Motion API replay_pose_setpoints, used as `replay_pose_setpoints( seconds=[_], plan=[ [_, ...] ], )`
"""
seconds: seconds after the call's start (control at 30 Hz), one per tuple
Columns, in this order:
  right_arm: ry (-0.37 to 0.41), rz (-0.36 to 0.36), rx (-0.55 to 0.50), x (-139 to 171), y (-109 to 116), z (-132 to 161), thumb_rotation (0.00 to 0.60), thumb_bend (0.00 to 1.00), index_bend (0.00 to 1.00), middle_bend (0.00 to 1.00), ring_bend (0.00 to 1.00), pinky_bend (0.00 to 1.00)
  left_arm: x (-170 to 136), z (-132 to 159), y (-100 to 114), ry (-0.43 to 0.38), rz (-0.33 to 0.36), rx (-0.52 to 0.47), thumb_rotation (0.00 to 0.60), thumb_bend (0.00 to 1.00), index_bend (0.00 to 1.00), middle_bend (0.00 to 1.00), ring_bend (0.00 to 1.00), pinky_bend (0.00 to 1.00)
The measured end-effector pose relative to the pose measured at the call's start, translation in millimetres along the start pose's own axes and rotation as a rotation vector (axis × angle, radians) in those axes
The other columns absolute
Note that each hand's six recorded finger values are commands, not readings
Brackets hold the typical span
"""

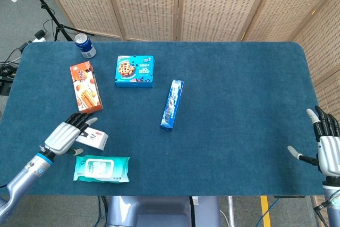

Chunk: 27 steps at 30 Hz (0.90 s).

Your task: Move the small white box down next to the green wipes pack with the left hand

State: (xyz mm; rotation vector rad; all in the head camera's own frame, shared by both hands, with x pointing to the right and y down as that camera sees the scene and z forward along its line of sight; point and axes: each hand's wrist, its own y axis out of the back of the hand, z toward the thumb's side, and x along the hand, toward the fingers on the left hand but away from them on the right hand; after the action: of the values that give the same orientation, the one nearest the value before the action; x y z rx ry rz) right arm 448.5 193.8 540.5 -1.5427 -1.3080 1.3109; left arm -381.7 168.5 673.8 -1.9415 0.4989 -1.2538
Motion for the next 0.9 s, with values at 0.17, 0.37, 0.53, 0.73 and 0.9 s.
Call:
replay_pose_setpoints(
  seconds=[0.17,0.37,0.53,0.73,0.9],
  plan=[
    [-0.004,-0.001,-0.003,-1,0,-1,0.600,0.00,0.00,0.00,0.00,0.00,4,-2,0,0.009,0.006,0.012,0.600,0.18,0.19,0.23,0.17,0.26],
    [0.001,0.007,-0.005,0,-1,0,0.600,0.00,0.00,0.00,0.00,0.00,2,-6,-1,0.014,-0.009,-0.001,0.600,0.34,0.29,0.30,0.22,0.30],
    [0.002,0.010,-0.007,0,-2,1,0.600,0.00,0.00,0.00,0.00,0.00,0,-8,-1,0.016,-0.019,-0.005,0.600,0.38,0.31,0.32,0.24,0.31],
    [0.004,0.012,-0.005,0,-3,2,0.600,0.00,0.00,0.00,0.00,0.00,-7,-13,8,0.022,-0.006,-0.039,0.600,0.40,0.31,0.33,0.24,0.33],
    [0.006,0.012,-0.004,0,-3,2,0.600,0.00,0.00,0.00,0.00,0.00,-20,-16,22,0.015,-0.006,-0.079,0.600,0.40,0.32,0.35,0.25,0.35]
  ],
)
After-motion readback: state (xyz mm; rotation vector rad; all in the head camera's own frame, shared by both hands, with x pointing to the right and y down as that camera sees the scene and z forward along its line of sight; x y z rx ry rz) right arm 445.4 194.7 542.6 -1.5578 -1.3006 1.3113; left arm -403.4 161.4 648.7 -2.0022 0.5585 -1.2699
